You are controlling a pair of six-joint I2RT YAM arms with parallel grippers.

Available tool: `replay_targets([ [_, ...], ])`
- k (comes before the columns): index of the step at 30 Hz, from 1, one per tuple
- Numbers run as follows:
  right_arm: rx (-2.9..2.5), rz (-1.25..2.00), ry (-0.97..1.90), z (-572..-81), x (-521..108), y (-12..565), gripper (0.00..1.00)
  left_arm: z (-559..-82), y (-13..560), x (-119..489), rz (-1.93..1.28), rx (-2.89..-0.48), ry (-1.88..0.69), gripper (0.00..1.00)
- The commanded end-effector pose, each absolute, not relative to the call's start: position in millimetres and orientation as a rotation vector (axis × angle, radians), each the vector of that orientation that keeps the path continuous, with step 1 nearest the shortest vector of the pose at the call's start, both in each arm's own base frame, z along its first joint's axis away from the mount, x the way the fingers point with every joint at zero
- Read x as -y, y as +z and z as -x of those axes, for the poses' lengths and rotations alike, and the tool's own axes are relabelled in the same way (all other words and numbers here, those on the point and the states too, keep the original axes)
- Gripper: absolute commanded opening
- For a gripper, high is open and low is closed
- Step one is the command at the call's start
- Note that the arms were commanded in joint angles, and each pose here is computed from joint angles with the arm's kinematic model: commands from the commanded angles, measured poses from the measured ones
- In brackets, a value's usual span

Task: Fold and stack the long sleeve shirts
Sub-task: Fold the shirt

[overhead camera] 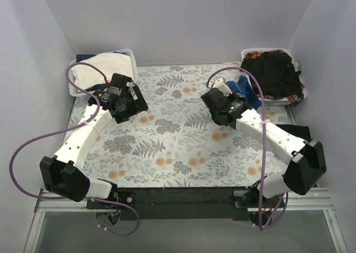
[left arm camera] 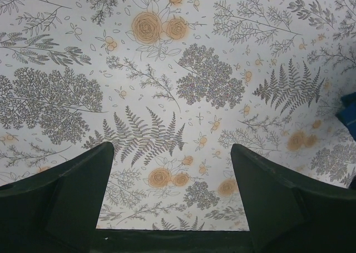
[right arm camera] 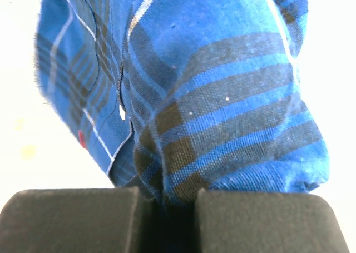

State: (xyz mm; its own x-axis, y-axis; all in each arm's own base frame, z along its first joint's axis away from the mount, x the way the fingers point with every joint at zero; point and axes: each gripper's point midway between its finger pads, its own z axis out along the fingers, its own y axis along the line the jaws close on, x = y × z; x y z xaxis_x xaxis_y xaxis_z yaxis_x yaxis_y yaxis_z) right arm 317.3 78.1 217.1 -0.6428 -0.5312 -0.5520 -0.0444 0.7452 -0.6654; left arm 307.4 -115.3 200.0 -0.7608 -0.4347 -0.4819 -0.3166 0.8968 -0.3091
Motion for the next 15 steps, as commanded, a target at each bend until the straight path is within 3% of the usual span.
replay_targets([
  [1, -1.895, 0.583, -1.317, -308.2, -83.4, 230.3, 0.01, -302.9, 213.7, 108.8, 0.538, -2.452, -0.323, 0.88],
  [5, -1.714, 0.741, -1.501, -304.5, -127.0, 198.7, 0.01, -299.8, 211.2, 96.7, 0.576, -2.443, -0.31, 0.88],
  [9, -1.672, 0.979, -1.51, -294.6, -186.1, 124.3, 0.01, -295.2, 205.8, 83.2, 0.603, -2.441, -0.311, 0.89],
  [11, -1.766, 1.035, -1.515, -279.8, -196.6, 106.8, 0.09, -292.0, 201.7, 74.7, 0.627, -2.444, -0.307, 0.89],
  [13, -1.79, 1.079, -1.441, -270.4, -235.1, 84.4, 0.34, -290.6, 203.3, 65.2, 0.642, -2.43, -0.305, 0.89],
  [14, -1.817, 1.094, -1.399, -261.2, -245.5, 79.3, 0.54, -290.0, 202.4, 62.7, 0.644, -2.433, -0.304, 0.89],
  [15, -1.819, 1.102, -1.306, -248.7, -271.1, 84.1, 0.93, -290.5, 203.4, 56.0, 0.661, -2.425, -0.297, 0.89],
])
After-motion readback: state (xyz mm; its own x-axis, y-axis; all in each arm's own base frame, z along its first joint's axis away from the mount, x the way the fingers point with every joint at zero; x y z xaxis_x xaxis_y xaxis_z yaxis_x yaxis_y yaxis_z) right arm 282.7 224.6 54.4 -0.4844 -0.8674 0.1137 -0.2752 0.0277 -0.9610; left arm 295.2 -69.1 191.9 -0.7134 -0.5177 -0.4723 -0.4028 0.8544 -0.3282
